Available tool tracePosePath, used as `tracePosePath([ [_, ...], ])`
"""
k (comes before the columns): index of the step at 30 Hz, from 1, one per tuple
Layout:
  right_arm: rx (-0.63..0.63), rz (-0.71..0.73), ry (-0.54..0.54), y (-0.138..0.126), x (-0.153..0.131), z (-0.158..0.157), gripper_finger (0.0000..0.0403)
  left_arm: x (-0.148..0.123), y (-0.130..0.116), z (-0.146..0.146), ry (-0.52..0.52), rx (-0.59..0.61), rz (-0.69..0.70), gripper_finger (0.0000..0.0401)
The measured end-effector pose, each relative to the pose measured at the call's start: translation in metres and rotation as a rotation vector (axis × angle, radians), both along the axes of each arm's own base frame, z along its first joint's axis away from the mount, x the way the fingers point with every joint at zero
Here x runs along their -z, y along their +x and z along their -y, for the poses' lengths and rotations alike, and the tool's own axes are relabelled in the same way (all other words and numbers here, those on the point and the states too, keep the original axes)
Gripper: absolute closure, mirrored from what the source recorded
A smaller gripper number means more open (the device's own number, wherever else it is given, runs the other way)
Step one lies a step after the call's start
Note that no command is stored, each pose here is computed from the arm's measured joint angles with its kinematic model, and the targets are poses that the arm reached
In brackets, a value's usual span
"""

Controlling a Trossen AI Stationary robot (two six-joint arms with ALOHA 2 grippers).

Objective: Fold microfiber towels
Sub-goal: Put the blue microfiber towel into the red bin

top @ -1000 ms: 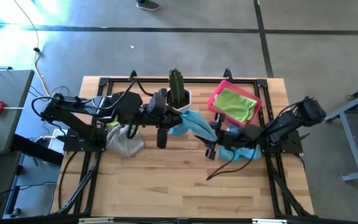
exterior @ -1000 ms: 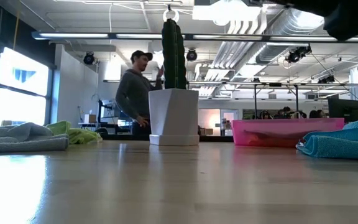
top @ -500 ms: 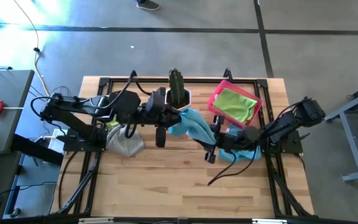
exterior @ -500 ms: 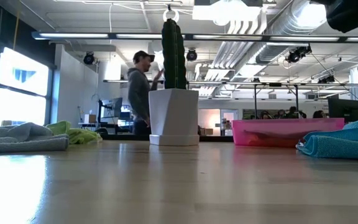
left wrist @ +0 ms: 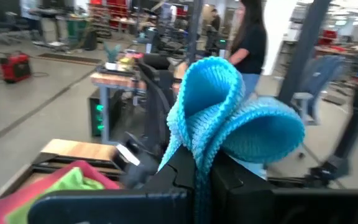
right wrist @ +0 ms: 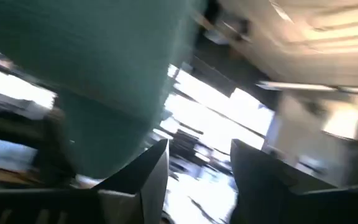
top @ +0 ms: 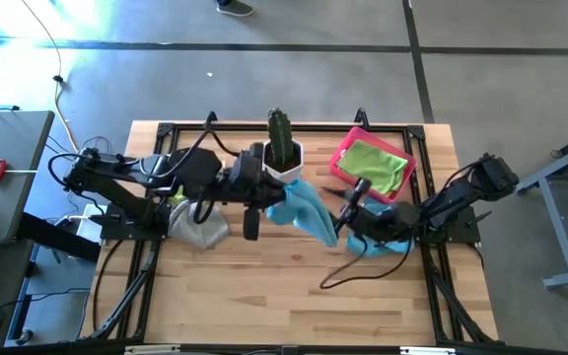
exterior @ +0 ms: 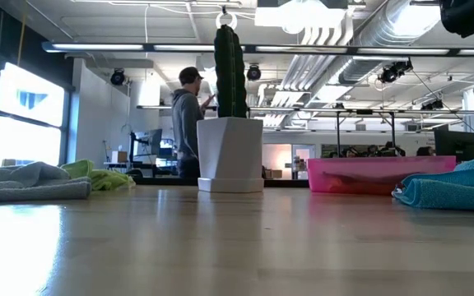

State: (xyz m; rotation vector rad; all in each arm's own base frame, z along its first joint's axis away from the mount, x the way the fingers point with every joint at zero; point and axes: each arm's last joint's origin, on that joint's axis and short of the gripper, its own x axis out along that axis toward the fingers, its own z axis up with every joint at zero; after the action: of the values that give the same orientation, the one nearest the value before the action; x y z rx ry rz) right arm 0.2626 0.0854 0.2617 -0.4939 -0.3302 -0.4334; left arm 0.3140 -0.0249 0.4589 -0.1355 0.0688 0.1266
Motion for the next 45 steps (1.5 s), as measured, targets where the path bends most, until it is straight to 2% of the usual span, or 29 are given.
tracePosePath([
  [5,-0.617,-0.013,-0.074,0.004,0.008,-0.019,0.0237,0.001,0.001,-0.012,0.006,-0.063,-0.008,0.0401],
  [7,-0.730,-0.023,-0.125,0.003,0.010,-0.024,0.0237,0.001,0.001,-0.014,0.001,-0.071,-0.012,0.0401],
  [8,-0.724,-0.026,-0.131,0.002,0.010,-0.026,0.0237,0.001,0.000,-0.014,-0.007,-0.071,-0.013,0.0401],
  [10,-0.592,-0.037,-0.097,0.002,0.011,-0.024,0.0237,0.002,0.000,-0.012,-0.016,-0.066,-0.013,0.0401],
  [13,-0.193,-0.072,0.010,0.001,0.011,-0.015,0.0237,0.002,0.000,-0.004,-0.033,-0.040,-0.019,0.0401],
  [17,0.346,-0.161,0.187,-0.005,0.014,-0.002,0.0237,0.013,-0.004,0.015,-0.036,0.032,-0.135,0.0401],
  [19,0.503,-0.226,0.200,-0.009,0.016,0.000,0.0237,0.022,-0.008,0.024,-0.022,0.059,-0.229,0.0401],
  [22,0.611,-0.324,0.161,-0.013,0.019,-0.005,0.0237,0.039,-0.009,0.034,-0.010,0.055,-0.372,0.0401],
  [26,0.564,-0.356,0.129,-0.020,0.020,-0.023,0.0237,0.066,-0.002,0.047,0.036,0.068,-0.549,0.0401],
  [29,0.455,-0.318,0.162,-0.028,0.020,-0.041,0.0237,0.086,0.008,0.055,0.067,0.101,-0.661,0.0401],
  [33,0.208,-0.243,0.240,-0.039,0.023,-0.067,0.0237,0.117,0.029,0.063,0.147,0.111,-0.762,0.0401],
  [36,0.024,-0.218,0.317,-0.045,0.028,-0.082,0.0237,0.136,0.047,0.057,0.256,0.044,-0.800,0.0401],
  [39,-0.102,-0.227,0.416,-0.046,0.036,-0.090,0.0237,0.152,0.065,0.045,0.338,-0.018,-0.812,0.0401],
  [42,-0.130,-0.264,0.475,-0.047,0.045,-0.092,0.0237,0.160,0.081,0.030,0.417,-0.066,-0.788,0.0401],
  [45,-0.110,-0.291,0.515,-0.047,0.053,-0.091,0.0237,0.168,0.088,0.021,0.428,-0.083,-0.805,0.0401],
])
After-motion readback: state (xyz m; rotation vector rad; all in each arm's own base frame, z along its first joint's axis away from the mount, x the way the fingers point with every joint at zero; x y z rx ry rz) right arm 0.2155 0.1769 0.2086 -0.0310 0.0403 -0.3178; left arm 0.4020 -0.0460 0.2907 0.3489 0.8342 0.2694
